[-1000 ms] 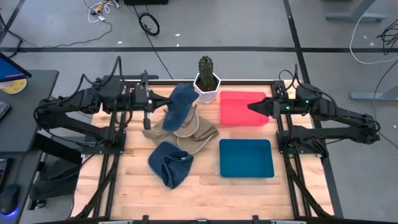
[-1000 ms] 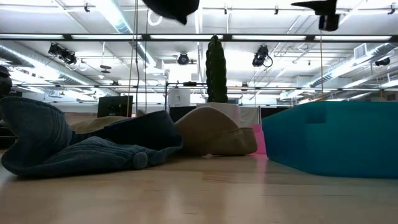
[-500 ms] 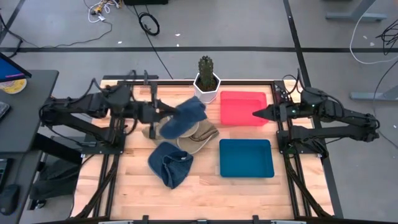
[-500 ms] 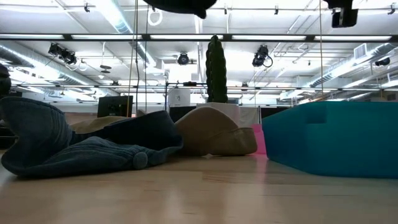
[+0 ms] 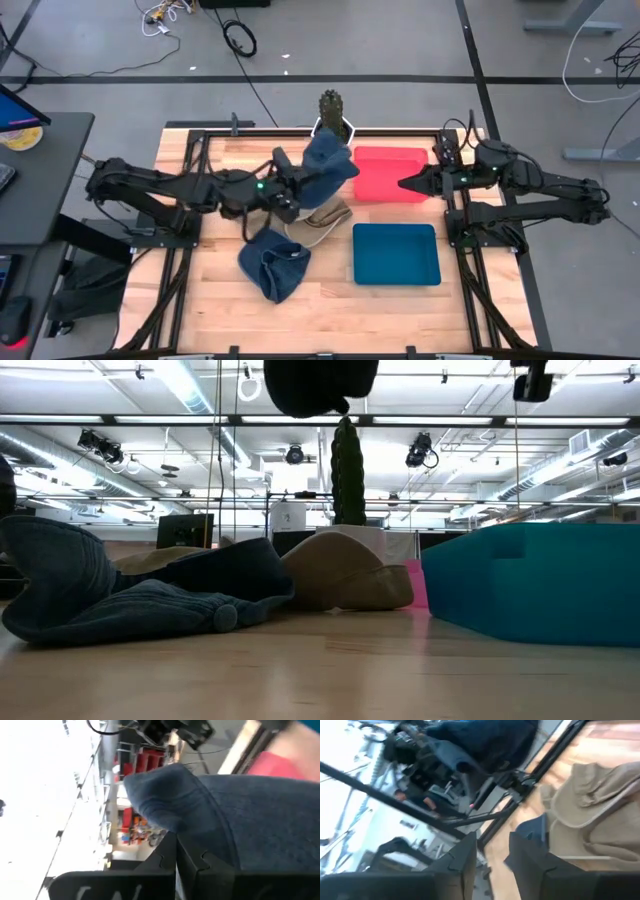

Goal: Pick & Place hat
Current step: Put the top blue cap into the pink bin

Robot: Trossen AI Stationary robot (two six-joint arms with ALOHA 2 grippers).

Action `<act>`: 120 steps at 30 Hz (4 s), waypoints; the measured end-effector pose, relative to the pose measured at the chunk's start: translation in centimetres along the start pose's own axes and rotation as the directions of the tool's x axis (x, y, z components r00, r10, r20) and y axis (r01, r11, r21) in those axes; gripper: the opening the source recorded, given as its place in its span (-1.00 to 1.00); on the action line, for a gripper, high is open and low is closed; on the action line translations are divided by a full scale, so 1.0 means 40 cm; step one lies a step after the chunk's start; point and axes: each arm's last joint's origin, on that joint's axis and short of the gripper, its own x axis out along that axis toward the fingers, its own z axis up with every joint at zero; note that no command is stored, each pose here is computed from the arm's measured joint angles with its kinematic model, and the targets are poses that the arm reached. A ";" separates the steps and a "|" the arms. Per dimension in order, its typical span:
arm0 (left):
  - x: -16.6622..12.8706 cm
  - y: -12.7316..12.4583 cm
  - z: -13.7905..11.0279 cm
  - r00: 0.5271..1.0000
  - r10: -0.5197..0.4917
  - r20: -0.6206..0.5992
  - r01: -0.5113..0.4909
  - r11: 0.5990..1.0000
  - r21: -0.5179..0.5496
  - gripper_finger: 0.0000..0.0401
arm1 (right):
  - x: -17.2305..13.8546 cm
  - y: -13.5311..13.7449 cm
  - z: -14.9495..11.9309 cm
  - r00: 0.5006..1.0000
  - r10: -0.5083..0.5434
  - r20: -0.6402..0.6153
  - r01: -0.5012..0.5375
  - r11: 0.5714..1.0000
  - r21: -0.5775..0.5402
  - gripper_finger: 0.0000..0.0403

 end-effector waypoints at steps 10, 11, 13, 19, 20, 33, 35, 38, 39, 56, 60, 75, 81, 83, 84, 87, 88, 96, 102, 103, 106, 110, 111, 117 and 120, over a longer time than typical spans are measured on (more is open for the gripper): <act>0.003 -0.016 0.032 1.000 0.019 0.013 -0.020 0.994 0.112 -0.99 | 0.063 -0.012 0.031 0.993 -0.038 0.107 0.031 0.997 0.072 -0.31; 0.000 -0.016 0.035 1.000 0.019 0.017 -0.021 0.991 0.130 -0.99 | 0.073 -0.016 0.031 0.996 -0.032 0.082 0.024 0.994 0.103 -0.29; -0.003 -0.018 0.039 1.000 0.018 0.024 -0.021 0.986 0.164 -0.99 | 0.091 -0.020 0.035 0.999 0.001 0.041 -0.008 0.988 0.155 -0.23; -0.005 -0.019 0.041 1.000 0.015 0.027 -0.020 0.975 0.221 -0.99 | 0.148 -0.036 0.047 0.998 0.060 -0.023 -0.049 0.940 0.337 0.13; -0.007 -0.020 0.043 0.999 0.014 0.031 -0.020 0.974 0.224 -0.99 | 0.155 -0.039 0.051 0.998 0.063 -0.016 -0.053 0.931 0.362 0.21; -0.011 -0.024 0.050 0.997 -0.004 0.074 -0.013 0.974 0.227 -0.99 | 0.252 -0.063 0.105 0.971 0.213 0.106 -0.236 0.822 0.519 0.73; -0.011 -0.024 0.050 0.997 -0.007 0.073 -0.010 0.973 0.229 -0.99 | 0.268 -0.067 0.104 0.969 0.224 0.107 -0.246 0.810 0.532 0.73; -0.011 -0.028 0.049 0.997 -0.018 0.071 0.001 0.973 0.231 -0.99 | 0.285 -0.075 0.104 0.966 0.236 0.104 -0.253 0.793 0.553 0.72; -0.011 -0.029 0.049 0.997 -0.022 0.070 0.005 0.973 0.231 -0.99 | 0.291 -0.077 0.104 0.964 0.245 0.102 -0.259 0.788 0.559 0.70; -0.012 -0.041 0.047 0.994 -0.070 0.080 0.053 0.979 0.196 -0.99 | 0.321 -0.094 0.101 0.956 0.289 0.057 -0.271 0.787 0.555 0.21; -0.012 -0.042 0.047 0.993 -0.075 0.089 0.056 0.979 0.198 -0.99 | 0.321 -0.093 0.101 0.955 0.291 0.054 -0.273 0.797 0.538 0.01; -0.012 -0.042 0.047 0.993 -0.073 0.087 0.070 0.997 0.040 -0.99 | 0.321 -0.092 0.098 0.950 0.313 0.013 -0.286 0.849 0.445 -0.96; -0.026 -0.043 0.056 0.999 -0.047 0.019 0.048 0.995 -0.084 -0.92 | 0.311 -0.088 0.105 0.948 0.316 0.026 -0.298 0.860 0.415 -0.99; -0.032 -0.044 0.059 0.999 -0.028 -0.030 0.024 0.993 -0.118 -0.84 | 0.301 -0.085 0.112 0.946 0.320 0.041 -0.309 0.863 0.399 -0.99; -0.035 -0.044 0.059 0.998 -0.020 -0.055 0.012 0.990 -0.138 -0.79 | 0.295 -0.083 0.116 0.945 0.322 0.050 -0.316 0.866 0.387 -0.99; -0.043 -0.044 0.063 0.995 -0.003 -0.096 -0.014 0.984 -0.178 -0.64 | 0.278 -0.077 0.127 0.941 0.329 0.073 -0.333 0.872 0.360 -0.99; -0.045 -0.044 0.064 0.995 -0.002 -0.097 -0.016 0.981 -0.191 -0.58 | 0.273 -0.075 0.130 0.940 0.331 0.079 -0.337 0.873 0.353 -0.99; -0.052 -0.042 0.056 0.964 0.054 -0.259 -0.134 0.943 -0.305 -0.15 | 0.220 -0.051 0.149 0.926 0.355 0.128 -0.377 0.874 0.306 -1.00; -0.057 -0.037 0.044 0.897 0.113 -0.426 -0.286 0.884 -0.369 0.02 | 0.151 -0.030 0.157 0.928 0.346 0.134 -0.370 0.895 0.249 -1.00; -0.057 -0.037 0.043 0.893 0.116 -0.435 -0.299 0.875 -0.380 0.04 | 0.137 -0.028 0.157 0.932 0.336 0.135 -0.359 0.902 0.238 -1.00; -0.058 -0.037 0.042 0.881 0.124 -0.457 -0.327 0.857 -0.398 0.05 | 0.096 -0.026 0.154 0.947 0.288 0.141 -0.312 0.928 0.202 -1.00; -0.057 -0.036 0.039 0.872 0.128 -0.472 -0.367 0.809 -0.459 0.04 | 0.044 -0.033 0.148 0.967 0.203 0.155 -0.228 0.958 0.171 -1.00; -0.056 -0.036 0.038 0.871 0.129 -0.474 -0.380 0.787 -0.485 0.03 | 0.034 -0.036 0.145 0.971 0.181 0.157 -0.206 0.964 0.167 -1.00; -0.044 -0.032 0.026 0.862 0.131 -0.490 -0.454 0.631 -0.629 -0.02 | -0.002 -0.059 0.141 0.980 0.063 0.186 -0.089 0.987 0.133 -1.00; -0.038 -0.030 0.019 0.856 0.132 -0.499 -0.479 0.565 -0.672 -0.04 | -0.007 -0.078 0.146 0.980 -0.002 0.200 -0.020 0.994 0.105 -1.00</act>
